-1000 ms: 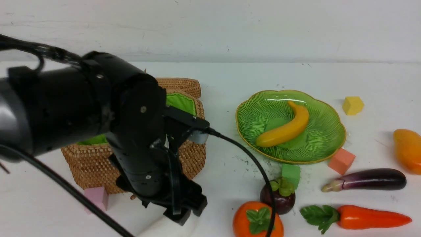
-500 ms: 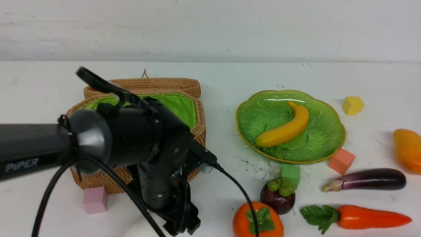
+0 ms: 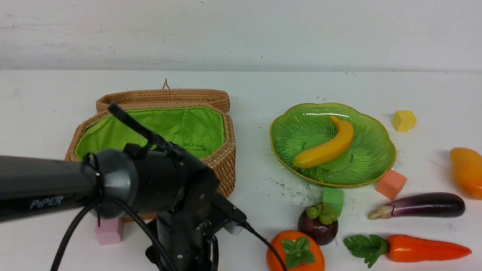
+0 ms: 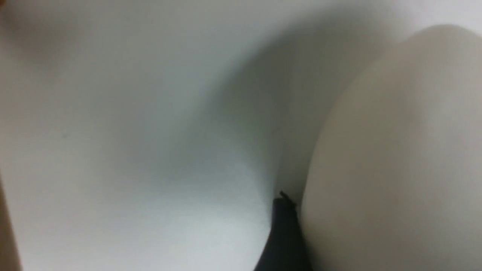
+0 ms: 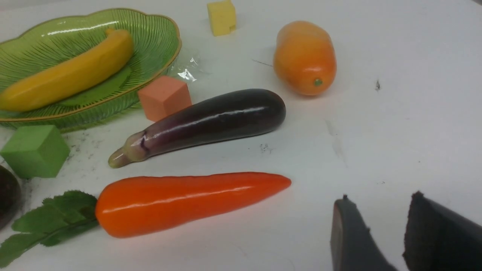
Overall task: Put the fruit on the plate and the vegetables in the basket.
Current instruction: Take a daikon with your left arm and place it on the basket on the left.
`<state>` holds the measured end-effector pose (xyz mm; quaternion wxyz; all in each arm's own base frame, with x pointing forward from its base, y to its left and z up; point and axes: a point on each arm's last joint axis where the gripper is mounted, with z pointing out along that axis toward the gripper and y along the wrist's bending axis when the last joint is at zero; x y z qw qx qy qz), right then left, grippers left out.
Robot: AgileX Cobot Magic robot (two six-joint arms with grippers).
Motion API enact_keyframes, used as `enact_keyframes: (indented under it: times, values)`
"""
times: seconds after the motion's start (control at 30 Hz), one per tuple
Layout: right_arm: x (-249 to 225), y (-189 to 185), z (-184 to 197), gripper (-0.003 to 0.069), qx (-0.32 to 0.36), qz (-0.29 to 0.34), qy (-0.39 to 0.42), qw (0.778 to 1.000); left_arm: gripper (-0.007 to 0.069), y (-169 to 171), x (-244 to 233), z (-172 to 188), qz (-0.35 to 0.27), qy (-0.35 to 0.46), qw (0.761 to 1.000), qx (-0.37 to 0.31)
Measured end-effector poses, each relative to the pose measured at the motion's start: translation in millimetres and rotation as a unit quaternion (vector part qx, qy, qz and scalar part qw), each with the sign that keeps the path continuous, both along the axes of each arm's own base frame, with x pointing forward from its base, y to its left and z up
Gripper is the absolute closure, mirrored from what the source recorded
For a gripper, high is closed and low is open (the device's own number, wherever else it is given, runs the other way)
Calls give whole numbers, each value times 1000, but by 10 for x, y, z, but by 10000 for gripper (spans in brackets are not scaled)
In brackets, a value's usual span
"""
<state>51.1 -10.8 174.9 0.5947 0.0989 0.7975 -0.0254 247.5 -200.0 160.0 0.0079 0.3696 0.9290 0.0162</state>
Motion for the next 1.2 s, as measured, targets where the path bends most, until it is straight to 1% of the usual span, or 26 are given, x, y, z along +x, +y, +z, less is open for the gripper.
enact_keyframes:
  times: [0.07, 0.13, 0.2, 0.3, 0.37, 0.47, 0.5, 0.53, 0.57, 0.6, 0.67, 0.7, 0.77, 0.8, 0.83, 0.87, 0.9, 0.93, 1.07, 1.13, 1.2]
  values:
    - [0, 0, 0, 417, 0, 0, 0, 1000, 109, 2, -6, 40, -7, 8, 1000, 5]
    - [0, 0, 0, 417, 0, 0, 0, 1000, 109, 5, -10, 205, -17, 8, 1000, 5]
    - [0, 0, 0, 417, 0, 0, 0, 1000, 109, 7, 9, 425, -26, -14, 1000, -3]
    - [0, 0, 0, 417, 0, 0, 0, 1000, 109, 48, 81, 895, -47, -96, 994, -10]
    - [0, 0, 0, 417, 0, 0, 0, 1000, 109, 115, 139, 1221, -61, -168, 984, -5]
    - [0, 0, 0, 417, 0, 0, 0, 1000, 109, 292, 313, 1699, -63, -293, 954, 2]
    - [0, 0, 0, 417, 0, 0, 0, 1000, 109, 355, 378, 1796, -60, -325, 944, 4]
    - [0, 0, 0, 417, 0, 0, 0, 1000, 109, 451, 491, 1892, -59, -366, 929, 10]
    - [0, 0, 0, 417, 0, 0, 0, 1000, 109, 483, 527, 1914, -58, -378, 924, 11]
    - [0, 0, 0, 417, 0, 0, 0, 1000, 109, 589, 650, 1941, -55, -406, 912, 20]
    - [0, 0, 0, 417, 0, 0, 0, 1000, 109, 678, 818, 1889, -54, -426, 903, 24]
    - [0, 0, 0, 417, 0, 0, 0, 1000, 109, 685, 905, 1812, -58, -426, 902, 28]
    - [0, 0, 0, 417, 0, 0, 0, 1000, 109, 670, 1031, 1628, -74, -412, 907, 46]
    - [0, 0, 0, 417, 0, 0, 0, 1000, 109, 666, 1041, 1608, -76, -410, 908, 48]
    - [0, 0, 0, 417, 0, 0, 0, 1000, 109, 635, 1118, 1446, -88, -392, 914, 62]
    - [0, 0, 0, 417, 0, 0, 0, 1000, 109, 617, 1155, 1354, -92, -381, 918, 67]
    - [0, 0, 0, 417, 0, 0, 0, 1000, 109, 614, 1162, 1338, -92, -379, 918, 68]
    - [0, 0, 0, 417, 0, 0, 0, 1000, 109, 595, 1198, 1227, -94, -365, 924, 71]
    - [0, 0, 0, 417, 0, 0, 0, 1000, 107, 575, 1197, 1130, -81, -341, 935, 61]
    - [0, 0, 0, 417, 0, 0, 0, 1000, 92, 573, 1186, 1124, -79, -334, 937, 58]
    - [0, 0, 0, 417, 0, 0, 0, 1000, 14, 569, 1145, 1134, -75, -319, 944, 47]
